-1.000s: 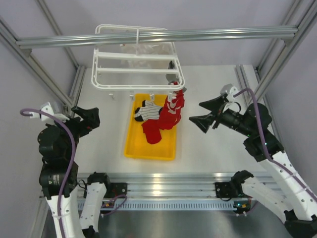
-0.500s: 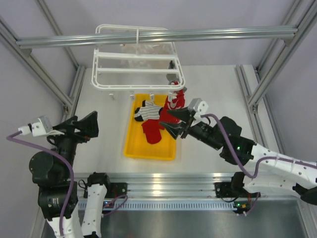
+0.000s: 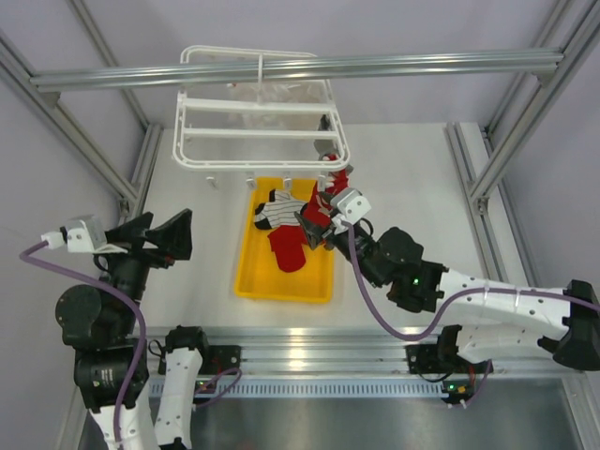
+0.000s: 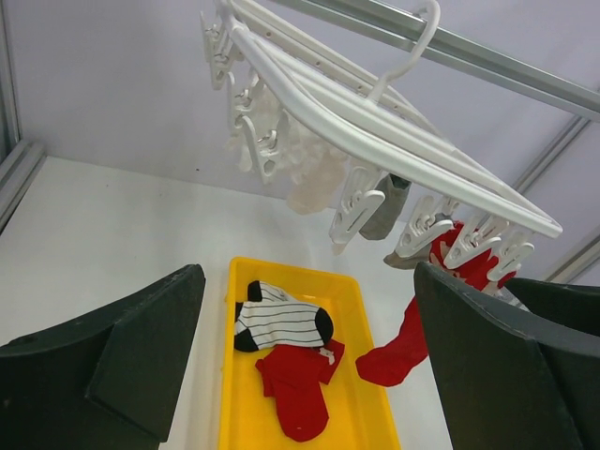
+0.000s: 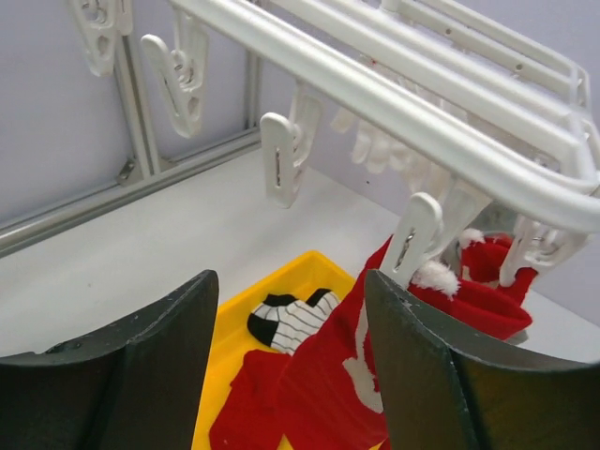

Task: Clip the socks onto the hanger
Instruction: Open the clamp at the hanger.

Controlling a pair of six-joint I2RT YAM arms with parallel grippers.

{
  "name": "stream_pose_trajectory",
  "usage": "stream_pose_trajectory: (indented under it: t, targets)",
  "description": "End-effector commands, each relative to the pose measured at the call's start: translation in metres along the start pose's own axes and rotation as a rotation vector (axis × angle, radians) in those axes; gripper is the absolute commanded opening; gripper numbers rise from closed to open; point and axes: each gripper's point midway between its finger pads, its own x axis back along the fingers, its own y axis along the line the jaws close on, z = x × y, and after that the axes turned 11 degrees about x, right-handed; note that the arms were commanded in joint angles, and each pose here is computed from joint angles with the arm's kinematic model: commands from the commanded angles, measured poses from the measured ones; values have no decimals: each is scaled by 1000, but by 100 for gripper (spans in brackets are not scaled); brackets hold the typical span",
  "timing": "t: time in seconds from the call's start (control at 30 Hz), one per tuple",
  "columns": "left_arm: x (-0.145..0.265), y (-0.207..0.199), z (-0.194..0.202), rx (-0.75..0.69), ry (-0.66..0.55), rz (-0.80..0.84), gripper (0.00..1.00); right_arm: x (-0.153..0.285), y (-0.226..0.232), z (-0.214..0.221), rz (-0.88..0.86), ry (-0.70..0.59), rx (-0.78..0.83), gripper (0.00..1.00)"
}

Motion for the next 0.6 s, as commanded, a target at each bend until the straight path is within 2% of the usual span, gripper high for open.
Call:
stream_pose_trajectory:
  t: [0.0,0.17,0.4,0.57]
  targets:
    - [-9,-6,-11,-32,-44,40,98,-1,-27,-38,108,-62,-5,64]
    - [-16,-4,-14,-18,-57,36,98,-3,-12,-51,48,-147,-42,61]
    - [-15,-15,-19,-22,-62,80,98,-25,-8,-49,98,-168,0,61]
    - [-8,-30,-11,-63,-20,168,98,-31,-8,-56,121,-213,8,62]
